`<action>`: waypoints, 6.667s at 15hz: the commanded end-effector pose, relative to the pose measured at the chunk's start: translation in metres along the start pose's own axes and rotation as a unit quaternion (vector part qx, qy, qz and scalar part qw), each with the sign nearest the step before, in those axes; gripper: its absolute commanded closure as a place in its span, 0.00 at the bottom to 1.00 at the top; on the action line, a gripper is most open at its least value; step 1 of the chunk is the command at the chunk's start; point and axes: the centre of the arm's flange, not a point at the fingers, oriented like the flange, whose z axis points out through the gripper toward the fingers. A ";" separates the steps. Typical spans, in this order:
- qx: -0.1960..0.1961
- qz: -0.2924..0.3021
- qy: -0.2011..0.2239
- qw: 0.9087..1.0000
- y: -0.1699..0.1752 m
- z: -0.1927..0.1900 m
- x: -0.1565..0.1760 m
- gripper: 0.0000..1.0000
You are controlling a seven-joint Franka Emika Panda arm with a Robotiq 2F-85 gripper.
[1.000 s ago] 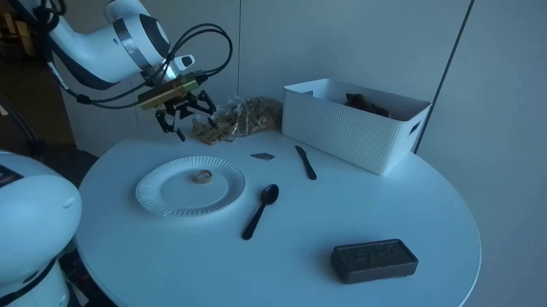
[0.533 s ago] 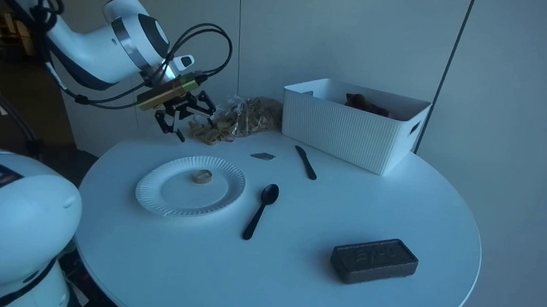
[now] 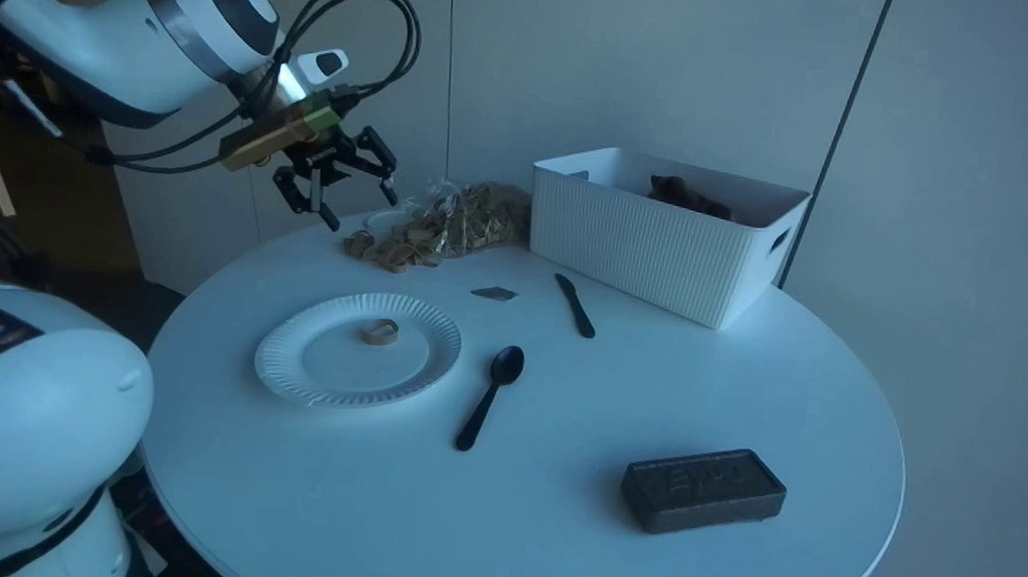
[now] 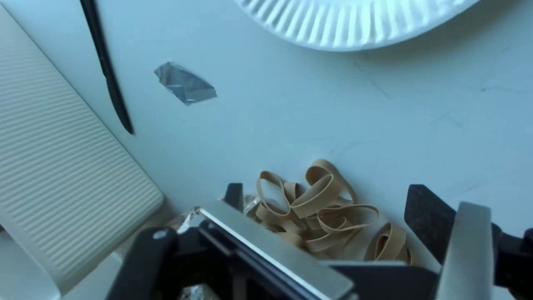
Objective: Remove the rubber bangs from the plate and put them in the plastic
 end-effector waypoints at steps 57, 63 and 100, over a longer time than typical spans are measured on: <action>0.115 0.173 -0.138 0.968 0.049 0.057 -0.138 0.00; 0.146 0.168 -0.171 0.960 0.048 0.068 -0.150 0.00; 0.070 -0.001 0.062 0.996 0.034 0.037 -0.083 0.92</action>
